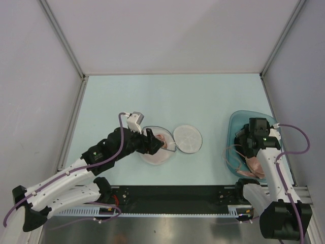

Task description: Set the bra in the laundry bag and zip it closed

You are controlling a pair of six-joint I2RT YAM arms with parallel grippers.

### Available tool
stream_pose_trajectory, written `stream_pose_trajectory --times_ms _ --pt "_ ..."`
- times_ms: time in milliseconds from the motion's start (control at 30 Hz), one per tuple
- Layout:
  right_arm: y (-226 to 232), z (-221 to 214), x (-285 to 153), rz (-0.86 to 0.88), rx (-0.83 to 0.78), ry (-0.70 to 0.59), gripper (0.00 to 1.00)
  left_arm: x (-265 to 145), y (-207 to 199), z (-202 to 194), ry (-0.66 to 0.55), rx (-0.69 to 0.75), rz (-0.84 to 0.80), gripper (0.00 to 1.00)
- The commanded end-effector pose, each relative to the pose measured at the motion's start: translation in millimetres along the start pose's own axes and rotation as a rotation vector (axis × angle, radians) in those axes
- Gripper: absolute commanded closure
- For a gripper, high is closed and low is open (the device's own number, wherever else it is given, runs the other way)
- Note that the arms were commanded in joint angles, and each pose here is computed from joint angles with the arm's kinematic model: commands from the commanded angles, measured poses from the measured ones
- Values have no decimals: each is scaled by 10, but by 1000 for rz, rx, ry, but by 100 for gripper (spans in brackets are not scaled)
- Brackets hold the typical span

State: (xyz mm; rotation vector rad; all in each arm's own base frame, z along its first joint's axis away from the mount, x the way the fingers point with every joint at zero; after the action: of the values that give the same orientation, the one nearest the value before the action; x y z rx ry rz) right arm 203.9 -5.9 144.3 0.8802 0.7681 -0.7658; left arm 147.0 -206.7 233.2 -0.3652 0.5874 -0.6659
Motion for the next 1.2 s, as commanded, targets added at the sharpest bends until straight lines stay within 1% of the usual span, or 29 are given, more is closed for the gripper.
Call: stream_pose_trajectory --times_ms 0,167,333,367,433,467,500,533,567,633,667,700,833,933,1067,1133,1167 --pt "-210 -81 -37 -74 90 -24 23 -91 -131 142 -11 15 -64 22" --pt "-346 -76 -52 -83 171 -80 29 -127 -138 158 -18 3 -67 22" --pt "-325 -104 196 -65 217 -66 32 -130 -159 194 -26 -19 -64 22" --pt "-333 -119 246 -75 216 -59 38 -126 -163 191 -18 -20 -63 22" --pt "-305 -101 297 -65 213 -65 45 -139 -180 216 -17 -22 -62 22" --pt "-300 -92 302 -65 213 -64 56 -144 -172 211 -11 -23 -54 22" --pt "-284 -80 290 -56 208 -66 65 -151 -161 220 -17 -23 -45 22" --pt "-236 -29 239 -35 196 -81 70 -155 -157 227 -21 -25 -40 22" --pt "-221 -4 201 -23 189 -90 79 -164 -152 232 -23 -25 -36 22" --pt "-185 73 68 14 171 -117 89 -182 -152 262 -38 -26 -31 22" --pt "-161 103 18 34 166 -122 100 -183 -152 269 -41 -26 -30 22" --pt "-172 138 -17 36 169 -130 100 -176 -147 278 -45 -26 -23 22" --pt "-51 276 -295 152 156 -162 100 -139 -168 308 -39 -26 -19 22" --pt "-31 297 -414 169 147 -153 100 -124 -187 320 -34 -26 -25 22" --pt "185 473 -665 277 35 -204 100 -104 -178 316 -36 -31 -21 22" --pt "374 639 -952 365 0 -251 100 -107 -205 342 -38 -31 -42 21" --pt "517 748 -1148 442 -46 -290 100 -109 -218 356 -37 -30 -53 21"
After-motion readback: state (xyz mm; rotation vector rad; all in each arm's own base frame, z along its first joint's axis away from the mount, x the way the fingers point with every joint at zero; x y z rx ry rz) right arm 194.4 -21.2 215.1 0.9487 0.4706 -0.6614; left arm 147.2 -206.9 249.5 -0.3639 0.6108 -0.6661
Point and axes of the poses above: each gripper's point midway between its finger pads, its own x axis out along the fingers, its own y axis along the line the jaws close on, z = x × y, the point moved 5 cm from there along -x, back along the fingers
